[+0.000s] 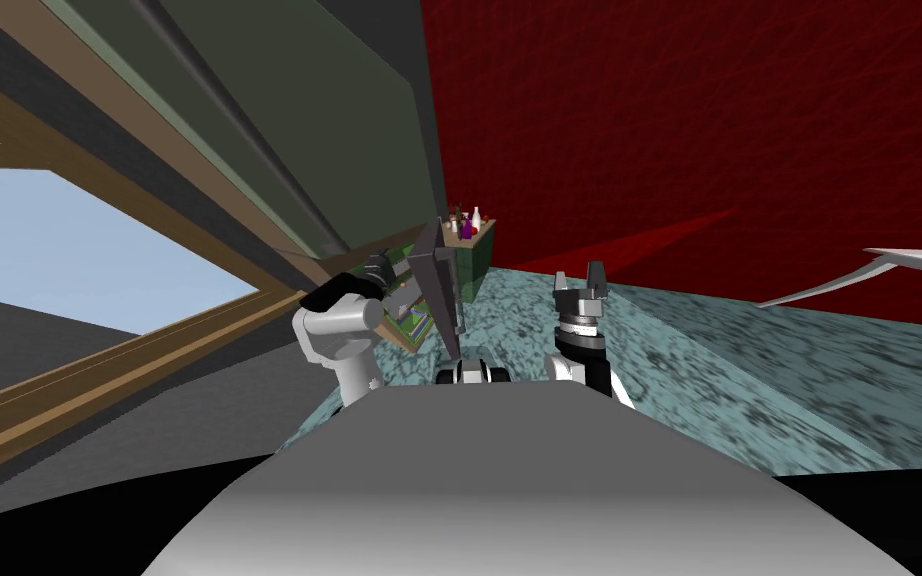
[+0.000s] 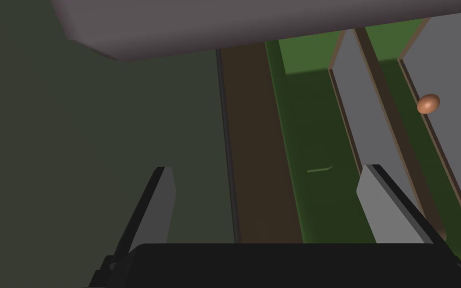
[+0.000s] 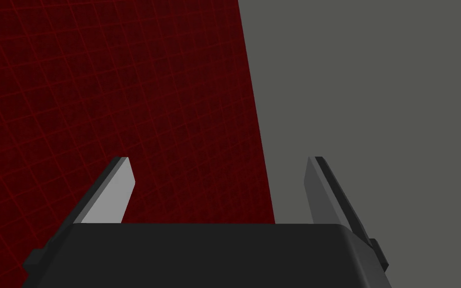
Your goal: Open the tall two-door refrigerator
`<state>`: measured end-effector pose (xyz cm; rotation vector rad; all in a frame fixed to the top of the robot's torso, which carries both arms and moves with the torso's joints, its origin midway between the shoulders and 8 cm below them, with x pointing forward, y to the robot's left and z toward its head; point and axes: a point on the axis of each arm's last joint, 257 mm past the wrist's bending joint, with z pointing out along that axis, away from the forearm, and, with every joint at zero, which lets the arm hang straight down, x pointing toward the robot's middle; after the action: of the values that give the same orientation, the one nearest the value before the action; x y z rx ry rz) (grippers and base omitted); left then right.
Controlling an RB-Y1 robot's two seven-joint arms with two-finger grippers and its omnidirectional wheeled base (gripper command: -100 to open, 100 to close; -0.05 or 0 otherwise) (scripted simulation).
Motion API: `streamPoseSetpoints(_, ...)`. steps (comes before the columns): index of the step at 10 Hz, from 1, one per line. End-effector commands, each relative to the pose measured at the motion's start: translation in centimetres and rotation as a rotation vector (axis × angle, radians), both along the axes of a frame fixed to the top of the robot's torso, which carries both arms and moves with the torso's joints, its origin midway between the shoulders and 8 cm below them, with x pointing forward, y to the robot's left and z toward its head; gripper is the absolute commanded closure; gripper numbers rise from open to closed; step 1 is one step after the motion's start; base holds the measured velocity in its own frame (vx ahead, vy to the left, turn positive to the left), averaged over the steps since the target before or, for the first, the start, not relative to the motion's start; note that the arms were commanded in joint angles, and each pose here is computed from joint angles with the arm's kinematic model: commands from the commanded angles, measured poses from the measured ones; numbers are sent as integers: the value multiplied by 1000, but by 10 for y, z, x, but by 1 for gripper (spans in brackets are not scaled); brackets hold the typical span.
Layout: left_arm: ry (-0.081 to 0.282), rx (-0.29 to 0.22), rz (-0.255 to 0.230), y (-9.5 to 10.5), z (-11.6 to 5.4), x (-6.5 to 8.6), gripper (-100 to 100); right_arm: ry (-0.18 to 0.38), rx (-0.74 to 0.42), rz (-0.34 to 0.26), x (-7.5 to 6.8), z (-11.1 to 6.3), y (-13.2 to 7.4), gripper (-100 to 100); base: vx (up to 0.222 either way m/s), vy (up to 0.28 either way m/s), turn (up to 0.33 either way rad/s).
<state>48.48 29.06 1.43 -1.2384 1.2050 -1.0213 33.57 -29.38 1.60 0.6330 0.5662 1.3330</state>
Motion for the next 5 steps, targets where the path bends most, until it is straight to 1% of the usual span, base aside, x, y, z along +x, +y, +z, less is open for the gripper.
streamPoseSetpoints(1,15,-3,-16,-6,5,4,-100,0,0,0,0,0,0,0,21,111,-35)
streamPoseSetpoints(5,23,-20,-45,-18,16,6,-100,0,0,0,0,0,0,0,16,103,-40)
